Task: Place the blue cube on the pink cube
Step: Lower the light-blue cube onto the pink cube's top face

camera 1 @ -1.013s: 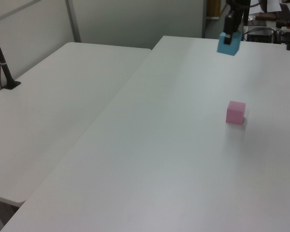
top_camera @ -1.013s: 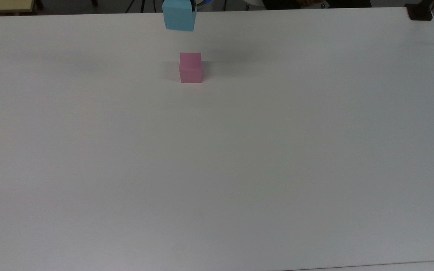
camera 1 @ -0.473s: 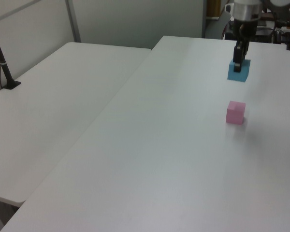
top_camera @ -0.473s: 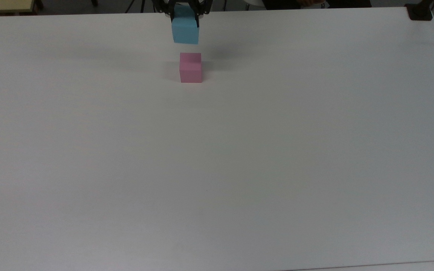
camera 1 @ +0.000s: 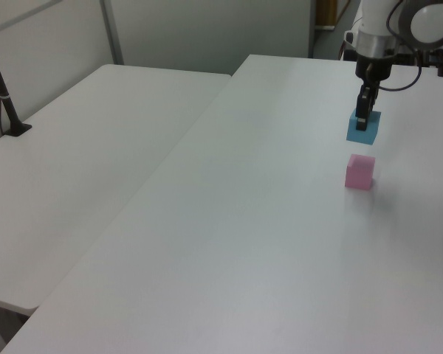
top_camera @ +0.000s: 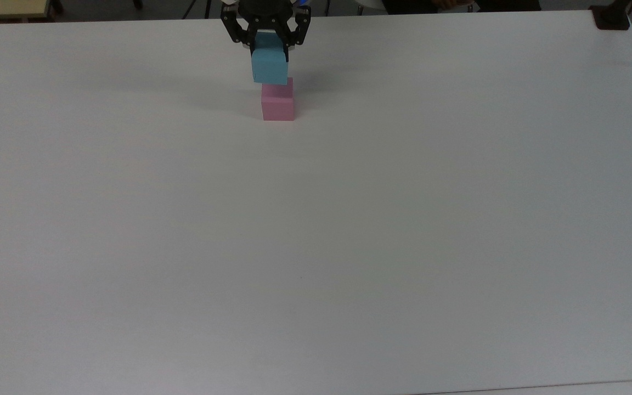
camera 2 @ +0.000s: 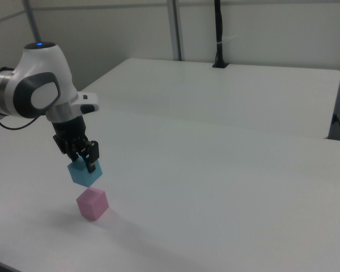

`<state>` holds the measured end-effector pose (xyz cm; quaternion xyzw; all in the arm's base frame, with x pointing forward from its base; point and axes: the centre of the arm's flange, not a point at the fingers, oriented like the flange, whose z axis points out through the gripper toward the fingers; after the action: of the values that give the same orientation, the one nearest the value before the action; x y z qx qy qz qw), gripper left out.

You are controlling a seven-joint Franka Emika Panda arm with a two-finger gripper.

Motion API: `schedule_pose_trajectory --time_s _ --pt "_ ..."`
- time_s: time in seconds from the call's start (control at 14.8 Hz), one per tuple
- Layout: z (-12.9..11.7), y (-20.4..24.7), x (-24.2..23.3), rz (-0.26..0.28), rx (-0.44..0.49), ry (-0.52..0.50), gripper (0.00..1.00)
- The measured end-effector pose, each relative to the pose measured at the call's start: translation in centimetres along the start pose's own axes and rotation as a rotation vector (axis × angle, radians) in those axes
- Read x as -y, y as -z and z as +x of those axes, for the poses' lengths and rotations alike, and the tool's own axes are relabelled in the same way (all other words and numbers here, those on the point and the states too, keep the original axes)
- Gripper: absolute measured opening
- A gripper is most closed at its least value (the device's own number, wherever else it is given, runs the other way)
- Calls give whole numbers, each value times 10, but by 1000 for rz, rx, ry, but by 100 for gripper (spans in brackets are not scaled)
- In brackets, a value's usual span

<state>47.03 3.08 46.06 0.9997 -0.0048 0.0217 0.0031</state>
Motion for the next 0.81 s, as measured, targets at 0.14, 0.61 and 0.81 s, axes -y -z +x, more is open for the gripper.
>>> schedule_pose_trajectory --time_s 0.14,0.61,0.81 --pt "-4 -11 -1 -19 9 12 55" --pt "-9 -41 6 -43 33 47 55" --pt "-7 -48 9 -42 35 52 55"
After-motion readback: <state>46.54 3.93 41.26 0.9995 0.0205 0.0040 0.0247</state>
